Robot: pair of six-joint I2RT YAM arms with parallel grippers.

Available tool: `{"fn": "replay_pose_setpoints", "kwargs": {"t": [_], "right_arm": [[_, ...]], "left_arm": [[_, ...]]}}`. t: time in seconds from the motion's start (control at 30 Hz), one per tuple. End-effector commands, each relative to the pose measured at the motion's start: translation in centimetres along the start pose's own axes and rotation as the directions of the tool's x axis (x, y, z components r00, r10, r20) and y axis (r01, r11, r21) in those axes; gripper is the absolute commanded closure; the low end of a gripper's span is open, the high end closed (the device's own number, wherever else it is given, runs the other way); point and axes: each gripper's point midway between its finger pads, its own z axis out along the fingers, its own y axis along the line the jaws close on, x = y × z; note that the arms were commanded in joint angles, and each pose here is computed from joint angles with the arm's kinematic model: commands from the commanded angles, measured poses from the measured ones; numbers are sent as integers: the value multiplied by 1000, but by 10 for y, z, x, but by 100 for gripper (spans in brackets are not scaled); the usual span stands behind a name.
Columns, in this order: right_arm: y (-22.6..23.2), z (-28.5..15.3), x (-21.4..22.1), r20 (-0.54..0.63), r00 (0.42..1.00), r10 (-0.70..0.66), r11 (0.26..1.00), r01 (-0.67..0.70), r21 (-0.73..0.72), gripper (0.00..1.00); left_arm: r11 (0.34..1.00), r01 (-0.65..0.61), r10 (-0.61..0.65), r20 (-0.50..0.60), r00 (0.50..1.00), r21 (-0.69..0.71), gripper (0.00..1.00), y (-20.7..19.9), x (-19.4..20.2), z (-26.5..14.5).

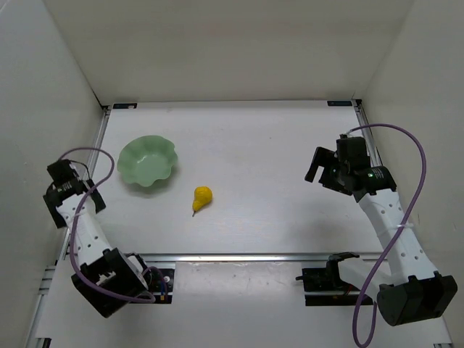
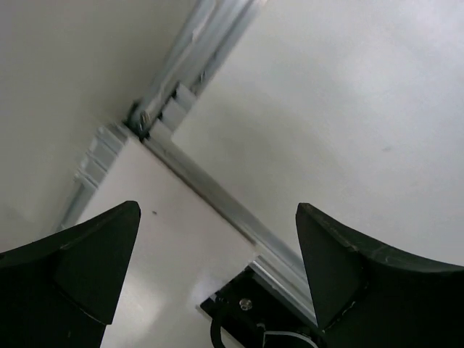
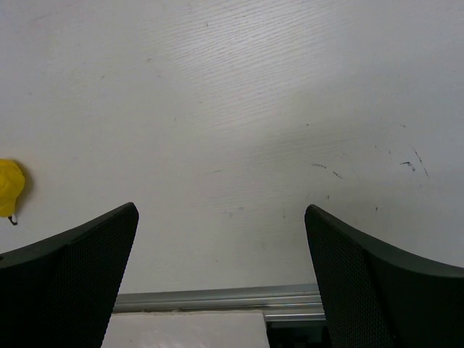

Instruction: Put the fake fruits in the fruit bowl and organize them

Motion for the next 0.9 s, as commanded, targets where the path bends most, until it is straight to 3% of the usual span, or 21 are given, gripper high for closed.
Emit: {"fn": "replay_pose_setpoints", "kwargs": {"t": [0.0,0.07,0.13,0.2,0.23,0.3,0.37,0.43,0.47,0.57,0.67,0.73,0.87], "right_arm": [[-2,-5,-12,57,998,-17,1000,16,5,0],[1,-7,-18,68,997,-36,999,36,1,0],[2,-1,-15,39,998,-47,999,47,1,0],[3,-3,-18,49,998,-46,999,46,-4,0],[2,-3,-19,53,998,-46,999,46,5,0],[1,-4,-24,77,996,-35,999,35,10,0],[2,-6,-30,99,995,-34,999,33,10,0],[6,-8,-34,111,993,-32,999,33,-7,0],[6,-8,-34,111,993,-32,999,33,-7,0],[8,-8,-33,107,994,-21,1000,23,-17,0],[7,-8,-30,106,994,-11,1000,12,-17,0],[6,-8,-27,104,995,-1,1000,3,-17,0],[4,-9,-26,109,994,-1,1000,2,-10,0]], "left_arm": [[994,-19,-8,243,970,109,0,-7,-73,-54],[973,-146,65,393,917,180,0,-27,-112,-101],[900,-334,154,513,845,279,0,-66,-131,-147],[834,-439,210,543,813,334,0,-96,-134,-166],[768,-529,267,570,777,361,0,-120,-127,-187],[701,-615,370,553,747,361,0,-152,-117,-187],[548,-755,493,590,640,361,0,-200,-89,-199],[449,-831,569,612,550,329,0,-228,-68,-205],[345,-885,629,624,464,311,0,-251,-39,-209],[191,-941,707,626,329,279,0,-291,7,-201],[137,-945,696,650,305,298,0,-324,24,-198],[107,-931,743,594,308,348,0,-339,41,-180],[124,-911,781,528,335,394,0,-355,59,-152]]}}
